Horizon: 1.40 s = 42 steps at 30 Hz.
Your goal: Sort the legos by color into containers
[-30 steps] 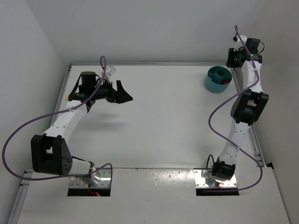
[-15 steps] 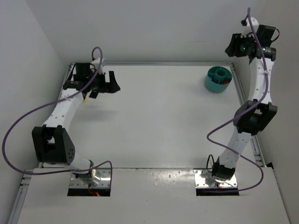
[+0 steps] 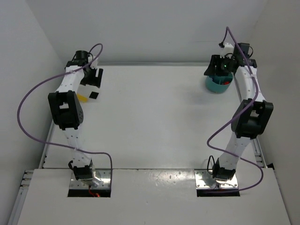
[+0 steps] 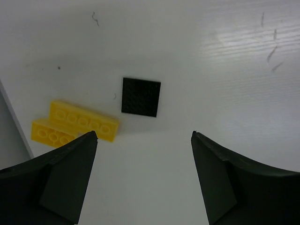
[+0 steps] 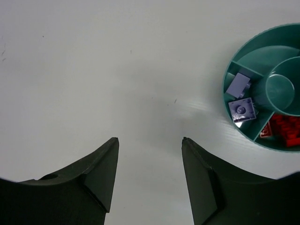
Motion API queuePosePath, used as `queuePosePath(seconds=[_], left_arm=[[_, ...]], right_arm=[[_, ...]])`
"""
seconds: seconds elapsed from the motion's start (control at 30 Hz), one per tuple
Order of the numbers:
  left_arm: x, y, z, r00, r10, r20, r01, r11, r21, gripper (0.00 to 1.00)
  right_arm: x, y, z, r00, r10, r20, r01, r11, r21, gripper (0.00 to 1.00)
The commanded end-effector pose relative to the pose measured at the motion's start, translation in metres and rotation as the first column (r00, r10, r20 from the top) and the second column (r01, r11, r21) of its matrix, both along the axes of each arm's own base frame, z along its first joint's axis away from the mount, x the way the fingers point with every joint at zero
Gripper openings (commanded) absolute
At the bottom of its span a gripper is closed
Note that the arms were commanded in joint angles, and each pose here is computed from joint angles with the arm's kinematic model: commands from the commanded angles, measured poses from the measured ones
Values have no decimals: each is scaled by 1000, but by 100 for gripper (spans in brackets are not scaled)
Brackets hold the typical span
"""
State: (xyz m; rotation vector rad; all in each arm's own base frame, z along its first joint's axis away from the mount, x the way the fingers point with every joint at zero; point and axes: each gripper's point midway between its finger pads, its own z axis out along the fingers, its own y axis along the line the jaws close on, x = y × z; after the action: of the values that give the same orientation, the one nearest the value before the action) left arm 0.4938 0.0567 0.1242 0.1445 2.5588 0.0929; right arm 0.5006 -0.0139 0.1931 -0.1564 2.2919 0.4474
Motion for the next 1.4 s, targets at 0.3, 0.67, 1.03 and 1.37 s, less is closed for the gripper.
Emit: queuePosePath(seconds=[0.3, 0.67, 1.03, 1.37], left_arm=[[15, 16, -61, 977, -44, -210, 59, 996, 69, 73], [7, 15, -96, 961, -45, -272, 64, 996, 58, 83], [12, 24, -124, 954, -29, -299, 61, 993, 99, 72], [1, 28, -147, 942, -34, -334, 36, 999, -1, 62]], right_arm=[[-7, 27, 37, 993, 21, 114, -26, 999, 45, 57], [-4, 35, 26, 996, 25, 84, -32, 996, 81, 57], [-3, 39, 22, 997, 34, 75, -41, 996, 83, 57], [-4, 39, 27, 997, 34, 75, -41, 996, 83, 57]])
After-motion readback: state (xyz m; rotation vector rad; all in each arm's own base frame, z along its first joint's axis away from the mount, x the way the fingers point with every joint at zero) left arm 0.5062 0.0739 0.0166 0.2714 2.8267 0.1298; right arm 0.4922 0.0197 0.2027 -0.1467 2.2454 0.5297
